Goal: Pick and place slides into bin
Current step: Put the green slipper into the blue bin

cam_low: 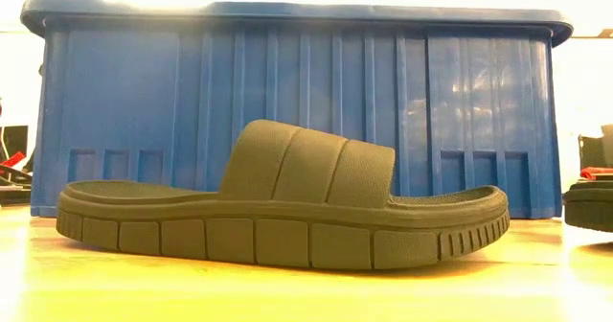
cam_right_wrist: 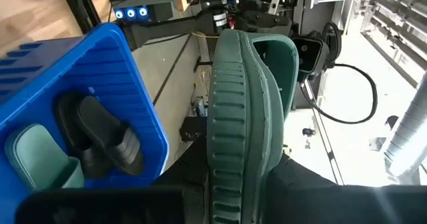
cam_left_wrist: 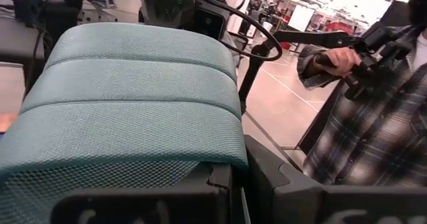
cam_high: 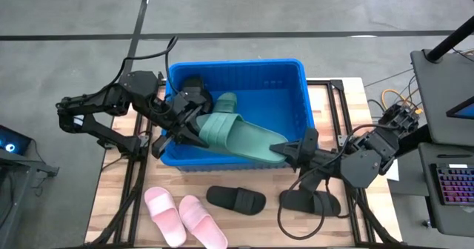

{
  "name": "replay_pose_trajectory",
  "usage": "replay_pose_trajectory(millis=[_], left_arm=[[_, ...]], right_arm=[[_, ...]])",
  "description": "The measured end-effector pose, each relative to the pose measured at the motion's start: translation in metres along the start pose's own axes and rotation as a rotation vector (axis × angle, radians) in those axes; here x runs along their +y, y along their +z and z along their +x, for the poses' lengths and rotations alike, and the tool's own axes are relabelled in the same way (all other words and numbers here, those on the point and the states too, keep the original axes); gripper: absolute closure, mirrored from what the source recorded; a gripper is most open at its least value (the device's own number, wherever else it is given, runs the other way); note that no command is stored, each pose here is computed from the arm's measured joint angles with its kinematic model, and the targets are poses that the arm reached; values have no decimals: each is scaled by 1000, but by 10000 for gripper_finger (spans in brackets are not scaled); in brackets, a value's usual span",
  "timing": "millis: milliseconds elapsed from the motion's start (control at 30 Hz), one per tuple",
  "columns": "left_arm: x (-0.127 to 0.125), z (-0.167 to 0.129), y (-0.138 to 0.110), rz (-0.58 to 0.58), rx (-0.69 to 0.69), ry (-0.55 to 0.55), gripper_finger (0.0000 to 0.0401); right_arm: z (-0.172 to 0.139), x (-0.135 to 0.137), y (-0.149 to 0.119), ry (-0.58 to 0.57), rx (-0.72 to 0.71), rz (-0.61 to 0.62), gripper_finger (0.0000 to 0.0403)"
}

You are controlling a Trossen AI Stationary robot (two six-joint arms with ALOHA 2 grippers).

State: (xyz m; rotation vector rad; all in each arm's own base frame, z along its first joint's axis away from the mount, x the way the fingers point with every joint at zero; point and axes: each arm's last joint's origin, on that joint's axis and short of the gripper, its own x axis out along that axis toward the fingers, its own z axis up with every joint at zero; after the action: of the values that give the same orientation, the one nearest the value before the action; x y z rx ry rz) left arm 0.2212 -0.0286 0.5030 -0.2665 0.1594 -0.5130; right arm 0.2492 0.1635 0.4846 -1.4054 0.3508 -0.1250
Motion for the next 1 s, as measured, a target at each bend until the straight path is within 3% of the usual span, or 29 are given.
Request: replay_pose_trajectory(millis=[267, 633, 800, 1000], left_arm=[[1, -2, 1, 1, -8, 28, 393], [0, -10, 4, 43, -44, 86, 328], [2, -22, 4, 124, -44, 198, 302], [7, -28, -3, 98, 33, 269, 272]], right_arm=[[1, 2, 1, 5, 7, -9, 349], [2, 5, -2, 27, 20, 25, 350], [5, 13, -1, 76, 33, 26, 350], [6, 16, 0, 89, 34, 21, 350]])
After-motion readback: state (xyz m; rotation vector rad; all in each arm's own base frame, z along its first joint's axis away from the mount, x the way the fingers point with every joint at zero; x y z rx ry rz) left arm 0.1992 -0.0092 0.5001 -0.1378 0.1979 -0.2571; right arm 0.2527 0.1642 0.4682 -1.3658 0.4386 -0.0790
